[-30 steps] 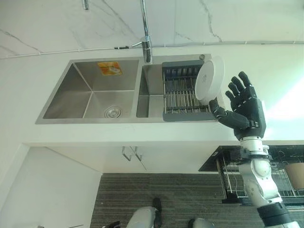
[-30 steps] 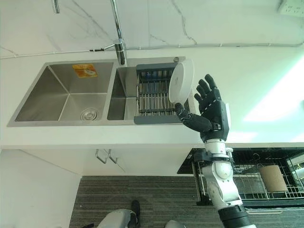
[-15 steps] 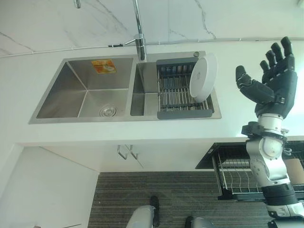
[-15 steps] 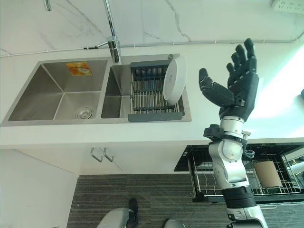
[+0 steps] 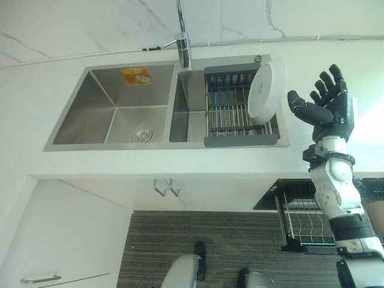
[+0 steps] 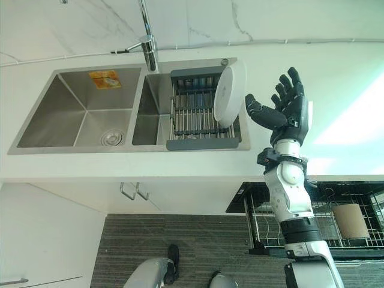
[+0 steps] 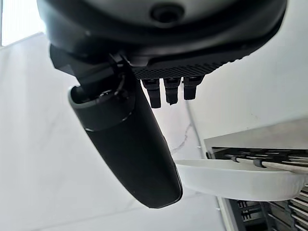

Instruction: Place the dishes in the dishwasher.

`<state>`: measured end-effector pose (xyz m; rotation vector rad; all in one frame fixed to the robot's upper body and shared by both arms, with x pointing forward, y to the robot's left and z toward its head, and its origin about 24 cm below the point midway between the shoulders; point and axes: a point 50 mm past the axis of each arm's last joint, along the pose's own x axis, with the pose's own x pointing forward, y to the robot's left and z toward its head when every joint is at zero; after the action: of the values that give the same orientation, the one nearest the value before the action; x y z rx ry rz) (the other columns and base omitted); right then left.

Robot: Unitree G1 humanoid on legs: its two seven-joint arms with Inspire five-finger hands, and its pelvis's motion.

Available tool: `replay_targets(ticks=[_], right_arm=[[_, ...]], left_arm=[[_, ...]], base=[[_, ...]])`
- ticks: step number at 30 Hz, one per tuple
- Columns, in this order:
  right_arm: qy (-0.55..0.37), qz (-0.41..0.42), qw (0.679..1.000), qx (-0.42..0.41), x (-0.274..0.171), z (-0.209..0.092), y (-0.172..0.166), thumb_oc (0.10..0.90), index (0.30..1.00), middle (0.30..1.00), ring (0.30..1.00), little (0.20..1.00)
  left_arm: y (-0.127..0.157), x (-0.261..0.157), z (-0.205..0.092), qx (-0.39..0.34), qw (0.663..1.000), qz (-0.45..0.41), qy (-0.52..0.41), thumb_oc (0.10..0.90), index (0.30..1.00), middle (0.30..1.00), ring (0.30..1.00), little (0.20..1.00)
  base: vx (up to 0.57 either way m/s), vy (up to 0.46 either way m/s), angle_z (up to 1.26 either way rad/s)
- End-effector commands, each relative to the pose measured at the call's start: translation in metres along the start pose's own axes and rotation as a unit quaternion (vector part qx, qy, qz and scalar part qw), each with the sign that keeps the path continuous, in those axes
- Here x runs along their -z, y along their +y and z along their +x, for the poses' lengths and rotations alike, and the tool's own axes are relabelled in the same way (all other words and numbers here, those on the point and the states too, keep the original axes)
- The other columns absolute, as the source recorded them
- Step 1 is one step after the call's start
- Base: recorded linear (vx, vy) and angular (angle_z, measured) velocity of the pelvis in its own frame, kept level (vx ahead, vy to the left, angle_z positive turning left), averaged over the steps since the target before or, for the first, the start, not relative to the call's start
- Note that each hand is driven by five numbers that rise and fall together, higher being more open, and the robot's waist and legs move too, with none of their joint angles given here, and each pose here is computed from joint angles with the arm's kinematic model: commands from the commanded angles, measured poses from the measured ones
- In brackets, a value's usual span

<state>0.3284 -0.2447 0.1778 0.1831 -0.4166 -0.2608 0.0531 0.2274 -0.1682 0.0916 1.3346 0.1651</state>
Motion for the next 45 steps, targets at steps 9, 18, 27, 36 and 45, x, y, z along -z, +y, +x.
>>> replay_targets(ticks=[9,18,27,36,45], right_arm=[[-0.145,0.037,0.987,-0.053,-0.076,0.03,0.031,0.8,0.9,0.9,0.9,0.9],[-0.142,0.027,0.988,-0.057,-0.079,0.035,0.037,0.8,0.9,0.9,0.9,0.9],[-0.109,-0.01,0.993,-0.052,-0.073,0.045,0.034,0.751,0.827,0.827,0.827,0.827],[-0.083,-0.112,0.99,-0.008,-0.066,0.054,0.02,0.4,0.3,0.3,0.3,0.3],[-0.098,-0.138,0.986,0.013,-0.072,0.057,0.016,0.4,0.3,0.3,0.3,0.3]], left_arm=[[0.024,0.018,-0.003,-0.017,0.999,0.028,0.042,0.8,0.9,0.9,0.9,0.9],[0.025,0.015,-0.003,-0.017,0.998,0.033,0.041,0.8,0.9,0.9,0.9,0.9],[0.026,0.008,-0.002,-0.017,0.999,0.037,0.034,0.8,0.9,0.9,0.9,0.9],[0.026,0.0,-0.001,-0.018,0.999,0.036,0.024,0.8,0.9,0.9,0.9,0.9],[0.025,-0.004,-0.001,-0.018,0.999,0.032,0.018,0.8,0.9,0.9,0.9,0.9]], base=[[0.04,-0.008,0.06],[0.02,0.001,0.05],[0.0,0.0,0.0],[0.0,-0.001,0.03],[-0.03,0.0,0.04]])
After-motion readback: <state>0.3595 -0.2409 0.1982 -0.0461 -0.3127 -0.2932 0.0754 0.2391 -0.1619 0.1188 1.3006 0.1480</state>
